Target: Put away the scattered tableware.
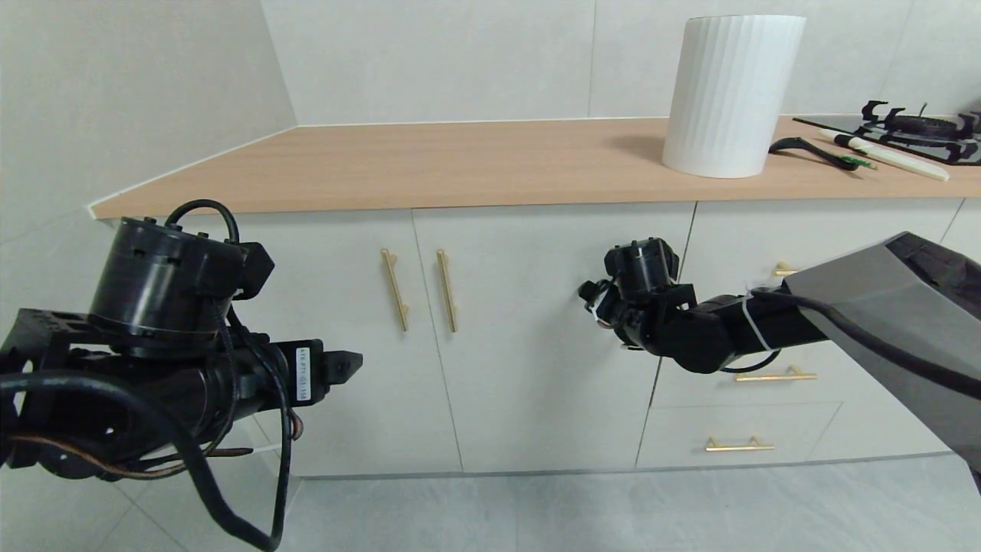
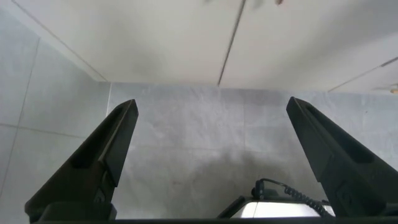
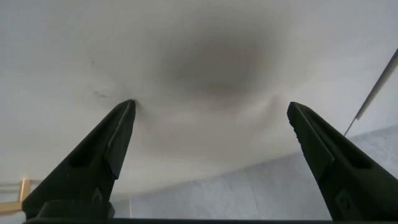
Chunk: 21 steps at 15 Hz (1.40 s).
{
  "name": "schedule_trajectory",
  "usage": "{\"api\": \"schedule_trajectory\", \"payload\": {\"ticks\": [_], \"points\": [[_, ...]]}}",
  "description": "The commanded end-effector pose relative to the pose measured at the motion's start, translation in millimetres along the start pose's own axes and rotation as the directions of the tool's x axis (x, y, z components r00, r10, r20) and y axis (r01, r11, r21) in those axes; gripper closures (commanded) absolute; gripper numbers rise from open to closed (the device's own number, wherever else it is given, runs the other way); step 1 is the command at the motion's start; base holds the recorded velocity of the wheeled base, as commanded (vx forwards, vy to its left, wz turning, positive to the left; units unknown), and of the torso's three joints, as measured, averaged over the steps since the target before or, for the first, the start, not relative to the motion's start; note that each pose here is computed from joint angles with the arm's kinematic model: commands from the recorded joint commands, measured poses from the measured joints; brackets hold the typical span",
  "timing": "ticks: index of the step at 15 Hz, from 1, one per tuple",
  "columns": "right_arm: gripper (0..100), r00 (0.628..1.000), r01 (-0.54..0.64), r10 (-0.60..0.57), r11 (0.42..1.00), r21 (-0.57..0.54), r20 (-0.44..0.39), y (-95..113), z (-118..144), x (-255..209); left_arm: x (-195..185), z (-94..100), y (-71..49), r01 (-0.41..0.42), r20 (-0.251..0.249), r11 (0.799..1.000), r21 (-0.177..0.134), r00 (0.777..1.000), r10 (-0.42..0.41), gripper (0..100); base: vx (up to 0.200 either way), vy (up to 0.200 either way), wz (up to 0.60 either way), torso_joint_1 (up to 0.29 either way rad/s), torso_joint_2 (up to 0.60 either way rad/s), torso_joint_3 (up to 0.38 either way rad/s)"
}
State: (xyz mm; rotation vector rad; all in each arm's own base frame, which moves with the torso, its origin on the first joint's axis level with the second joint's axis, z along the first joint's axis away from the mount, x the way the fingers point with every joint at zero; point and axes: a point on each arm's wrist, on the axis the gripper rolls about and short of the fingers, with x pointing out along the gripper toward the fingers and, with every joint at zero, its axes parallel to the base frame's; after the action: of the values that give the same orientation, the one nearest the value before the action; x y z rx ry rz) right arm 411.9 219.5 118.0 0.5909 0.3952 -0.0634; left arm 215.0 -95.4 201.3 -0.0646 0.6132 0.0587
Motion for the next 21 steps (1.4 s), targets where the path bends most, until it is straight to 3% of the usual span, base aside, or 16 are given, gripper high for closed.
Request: {"api": "schedule_trajectory", "payload": {"ticks": [1,6,8,9,10,11,12,14,15,16,17,19,21], "points": [[0,1.000,0.002,-0.002,1.000,0.000,-0.001,-0.7,-0.8,1.6,-0.1,0.0,-0.1,0.000,0.001,1.000,0.000,1.000,0.000,0,0.000,0.000,0.00,0.000,0.00,0.000],[0,0.999,0.005,-0.005,1.000,0.012,0.047,-1.5,24.9,-12.9,-2.2,1.5,0.3,0.005,0.017,1.000,-0.007,1.000,-0.005,0,0.000,0.000,0.00,0.000,0.00,0.000],[0,0.993,-0.047,0.051,0.998,-0.033,0.109,4.0,67.3,-74.0,-19.6,11.0,4.7,0.028,0.081,0.999,-0.029,0.996,-0.026,0,0.000,0.000,0.00,0.000,0.00,0.000],[0,0.990,-0.055,0.060,0.998,-0.042,0.124,3.1,75.7,-86.8,-25.4,13.3,6.5,0.036,0.098,0.999,-0.035,0.995,-0.033,0,0.000,0.000,0.00,0.000,0.00,0.000],[0,0.978,-0.055,0.075,0.993,-0.106,0.197,-12.0,110.2,-140.0,-47.9,15.4,16.0,0.054,0.156,0.998,-0.037,0.987,-0.048,0,0.000,0.000,0.00,0.000,0.00,0.000],[0,0.976,-0.050,0.076,0.991,-0.126,0.205,-16.6,113.9,-151.4,-51.3,14.2,18.0,0.054,0.164,0.998,-0.038,0.985,-0.047,0,0.000,0.000,0.00,0.000,0.00,0.000],[0,0.970,-0.024,0.075,0.976,-0.216,0.233,-45.3,121.0,-206.8,-66.5,2.3,30.7,0.010,0.199,0.999,-0.053,0.980,0.001,0,0.000,0.000,0.00,0.000,0.00,0.000],[0,0.950,0.017,0.070,0.961,-0.275,0.303,-78.4,129.8,-260.2,-84.5,-13.8,46.7,-0.052,0.245,0.995,-0.082,0.967,0.071,0,0.000,0.000,0.00,0.000,0.00,0.000],[0,0.926,0.058,0.061,0.952,-0.299,0.372,-106.8,129.9,-302.2,-104.6,-31.2,62.9,-0.046,0.292,0.993,-0.107,0.953,0.076,0,0.000,0.000,0.00,0.000,0.00,0.000],[0,0.917,0.079,0.053,0.947,-0.310,0.395,-117.3,127.6,-315.2,-111.2,-38.4,69.5,-0.045,0.308,0.992,-0.117,0.948,0.079,0,0.000,0.000,0.00,0.000,0.00,0.000],[0,0.887,0.158,0.015,0.929,-0.334,0.461,-146.6,116.8,-348.9,-120.8,-63.6,87.4,-0.092,0.328,0.989,-0.114,0.937,0.124,0,0.000,0.000,0.00,0.000,0.00,0.000],[0,0.865,0.164,0.047,0.914,-0.370,0.499,-178.5,88.3,-393.1,-133.1,-98.6,105.7,-0.138,0.370,0.987,-0.085,0.915,0.160,0,0.000,0.000,0.00,0.000,0.00,0.000],[0,0.870,0.127,0.114,0.889,-0.441,0.480,-207.6,54.7,-422.2,-142.8,-121.9,117.4,-0.199,0.417,0.973,-0.115,0.880,0.229,0,0.000,0.000,0.00,0.000,0.00,0.000]]}}
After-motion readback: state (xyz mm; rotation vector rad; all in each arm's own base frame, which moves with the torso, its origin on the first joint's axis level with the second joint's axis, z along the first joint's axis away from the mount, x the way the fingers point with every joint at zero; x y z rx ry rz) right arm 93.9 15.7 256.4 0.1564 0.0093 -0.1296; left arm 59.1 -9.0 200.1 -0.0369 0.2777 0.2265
